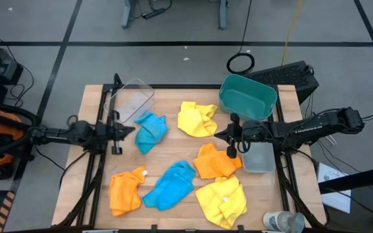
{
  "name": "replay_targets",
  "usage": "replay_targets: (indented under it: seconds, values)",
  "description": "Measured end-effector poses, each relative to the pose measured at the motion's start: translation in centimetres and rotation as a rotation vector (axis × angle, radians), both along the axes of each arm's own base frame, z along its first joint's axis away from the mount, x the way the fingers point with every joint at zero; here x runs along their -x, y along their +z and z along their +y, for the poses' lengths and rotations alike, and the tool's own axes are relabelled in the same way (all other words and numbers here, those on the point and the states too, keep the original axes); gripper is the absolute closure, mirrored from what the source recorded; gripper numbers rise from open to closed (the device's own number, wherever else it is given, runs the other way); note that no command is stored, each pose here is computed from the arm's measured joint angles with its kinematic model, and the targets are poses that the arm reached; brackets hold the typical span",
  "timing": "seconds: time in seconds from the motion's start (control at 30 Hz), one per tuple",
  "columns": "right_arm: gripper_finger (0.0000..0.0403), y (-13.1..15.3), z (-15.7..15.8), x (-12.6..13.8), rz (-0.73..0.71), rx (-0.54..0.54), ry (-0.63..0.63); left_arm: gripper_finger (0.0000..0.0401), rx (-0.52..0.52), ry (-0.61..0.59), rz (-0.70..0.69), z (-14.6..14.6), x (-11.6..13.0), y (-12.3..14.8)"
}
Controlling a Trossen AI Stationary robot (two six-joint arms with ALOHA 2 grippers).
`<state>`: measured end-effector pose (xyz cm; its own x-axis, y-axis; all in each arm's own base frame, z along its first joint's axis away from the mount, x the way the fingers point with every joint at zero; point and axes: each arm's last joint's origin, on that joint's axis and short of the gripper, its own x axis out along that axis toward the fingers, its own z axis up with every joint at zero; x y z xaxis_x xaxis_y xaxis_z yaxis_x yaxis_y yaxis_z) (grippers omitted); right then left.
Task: Sort microfiber towel by color & place in baskets
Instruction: Put the top yellow towel into the green bin
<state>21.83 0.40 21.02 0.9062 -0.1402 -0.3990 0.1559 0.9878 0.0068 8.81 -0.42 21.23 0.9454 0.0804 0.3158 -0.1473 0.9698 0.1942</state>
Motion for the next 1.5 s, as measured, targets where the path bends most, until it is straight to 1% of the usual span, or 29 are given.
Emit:
replay_targets:
  seconds: [0.07, 0.27, 0.3, 0.4, 0.43, 0.5, 0.53, 0.6, 0.67, 0.73, 0.8, 0.9, 0.97, 1.07, 1.23, 1.3, 1.4, 1.5]
  values:
    - [0.0403, -0.1, 0.1, -0.2, -0.006, 0.0, 0.004, 0.0393, 0.005, 0.011, -0.034, 0.1, 0.4, 1.6]
    - [0.0403, -0.4, 0.1, -0.6, -0.011, -0.03, -0.012, 0.0393, 0.026, 0.017, 0.048, 0.1, 0.2, 5.3]
    - [0.0403, -0.5, 0.2, -0.7, -0.011, -0.037, -0.015, 0.0393, 0.023, 0.04, 0.066, 0.1, 0.0, 5.9]
    - [0.0403, -0.6, 0.2, -1.1, -0.033, -0.063, -0.025, 0.0393, 0.008, 0.165, 0.094, 0.4, -0.9, 7.6]
    - [0.0403, -0.6, 0.2, -1.2, -0.039, -0.074, -0.027, 0.0391, -0.016, 0.189, 0.096, 0.4, -1.3, 8.0]
    - [0.0403, -0.7, 0.2, -1.4, -0.051, -0.093, -0.035, 0.0387, -0.053, 0.197, 0.103, 0.2, -2.4, 8.5]
    - [0.0403, -0.8, 0.2, -1.5, -0.054, -0.102, -0.039, 0.0385, -0.061, 0.186, 0.116, 0.1, -3.1, 8.5]
    - [0.0403, -1.0, 0.2, -1.6, -0.042, -0.104, -0.041, 0.0378, -0.053, 0.125, 0.143, -0.2, -4.4, 8.2]
    - [0.0403, -1.3, 0.2, -1.7, -0.034, -0.102, -0.044, 0.0373, -0.009, 0.055, 0.212, -0.5, -5.8, 7.3]
    - [0.0403, -1.4, 0.2, -1.9, -0.033, -0.097, -0.053, 0.0371, 0.046, 0.011, 0.285, -0.7, -7.2, 6.0]
    - [0.0403, -1.6, 0.1, -2.2, -0.054, -0.092, -0.093, 0.037, 0.061, 0.007, 0.362, -0.8, -8.3, 4.8]
    - [0.0403, -1.9, -0.2, -2.6, -0.056, -0.082, -0.149, 0.037, 0.054, 0.011, 0.411, -0.9, -9.5, 4.1]
    - [0.0403, -1.7, -0.4, -3.2, -0.039, -0.087, -0.155, 0.037, 0.048, 0.014, 0.438, -1.0, -10.0, 3.7]
    - [0.0403, -1.2, -0.8, -4.4, 0.02, -0.085, -0.156, 0.037, 0.0, 0.017, 0.466, -1.0, -10.5, 3.3]
    - [0.0403, 1.0, -1.6, -7.0, 0.148, -0.009, -0.157, 0.037, -0.023, 0.014, 0.495, -1.1, -10.8, 2.9]
    - [0.04, 1.6, -2.0, -8.0, 0.223, 0.025, -0.153, 0.037, -0.023, 0.014, 0.475, -1.1, -10.8, 3.0]
    - [0.0382, 2.3, -3.0, -9.7, 0.305, 0.093, -0.135, 0.037, -0.017, 0.002, 0.411, -1.1, -10.9, 3.7]
    - [0.0344, 2.3, -4.3, -11.2, 0.358, 0.139, -0.134, 0.037, -0.018, -0.015, 0.384, -1.2, -10.9, 4.0]
